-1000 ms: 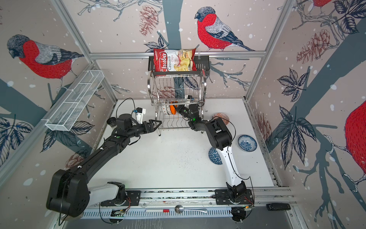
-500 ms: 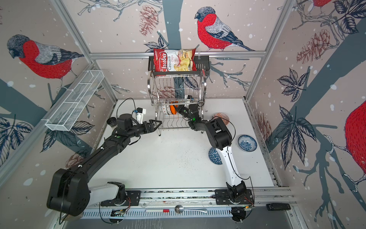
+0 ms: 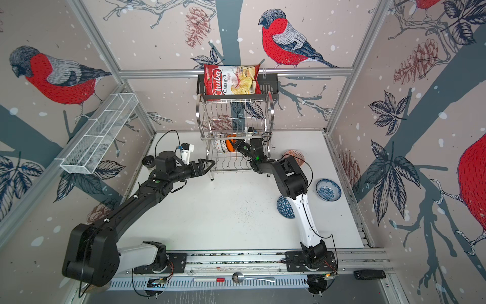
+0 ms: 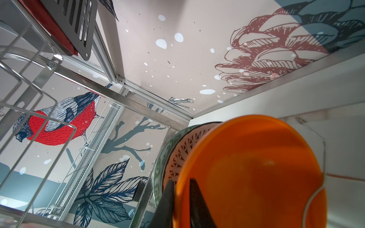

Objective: Load the bowls into the dish rack
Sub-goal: 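Lower the orange bowl into the rack slots beside the green bowl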

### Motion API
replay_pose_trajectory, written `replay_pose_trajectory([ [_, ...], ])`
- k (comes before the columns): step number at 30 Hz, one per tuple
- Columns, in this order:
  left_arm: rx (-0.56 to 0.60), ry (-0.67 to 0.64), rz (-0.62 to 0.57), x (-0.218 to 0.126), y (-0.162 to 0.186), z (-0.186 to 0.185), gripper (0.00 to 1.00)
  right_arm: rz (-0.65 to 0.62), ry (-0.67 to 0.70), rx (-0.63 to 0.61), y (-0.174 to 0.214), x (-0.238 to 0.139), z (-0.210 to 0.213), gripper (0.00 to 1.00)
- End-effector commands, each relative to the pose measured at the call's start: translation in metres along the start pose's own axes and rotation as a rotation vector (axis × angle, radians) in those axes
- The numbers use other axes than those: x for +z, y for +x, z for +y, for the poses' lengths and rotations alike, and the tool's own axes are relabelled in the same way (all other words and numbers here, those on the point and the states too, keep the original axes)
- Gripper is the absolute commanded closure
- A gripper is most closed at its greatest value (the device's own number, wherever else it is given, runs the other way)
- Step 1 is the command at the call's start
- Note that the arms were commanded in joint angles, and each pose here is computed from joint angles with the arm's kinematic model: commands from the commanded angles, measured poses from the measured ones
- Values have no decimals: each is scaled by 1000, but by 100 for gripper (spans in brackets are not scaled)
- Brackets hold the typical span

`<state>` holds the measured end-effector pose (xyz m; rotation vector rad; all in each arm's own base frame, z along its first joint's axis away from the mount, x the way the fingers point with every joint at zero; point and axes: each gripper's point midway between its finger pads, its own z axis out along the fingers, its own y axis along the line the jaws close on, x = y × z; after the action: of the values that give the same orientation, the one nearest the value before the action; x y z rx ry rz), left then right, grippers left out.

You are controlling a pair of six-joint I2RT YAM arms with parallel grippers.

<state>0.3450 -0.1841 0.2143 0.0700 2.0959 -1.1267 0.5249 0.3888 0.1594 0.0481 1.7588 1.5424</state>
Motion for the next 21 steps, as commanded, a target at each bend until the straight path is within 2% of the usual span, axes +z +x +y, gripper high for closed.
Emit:
replay_pose_trajectory([
  [1,15,14,-12,-1,-5,-4,2,9,-23,-17,-3,0,12,82],
  [7,15,14,-15,-1,-6,-4,2,15,-25,-19,-3,0,15,77],
  [21,14,16,-14,-1,-5,-5,2,1,-27,-25,-6,-5,27,77],
])
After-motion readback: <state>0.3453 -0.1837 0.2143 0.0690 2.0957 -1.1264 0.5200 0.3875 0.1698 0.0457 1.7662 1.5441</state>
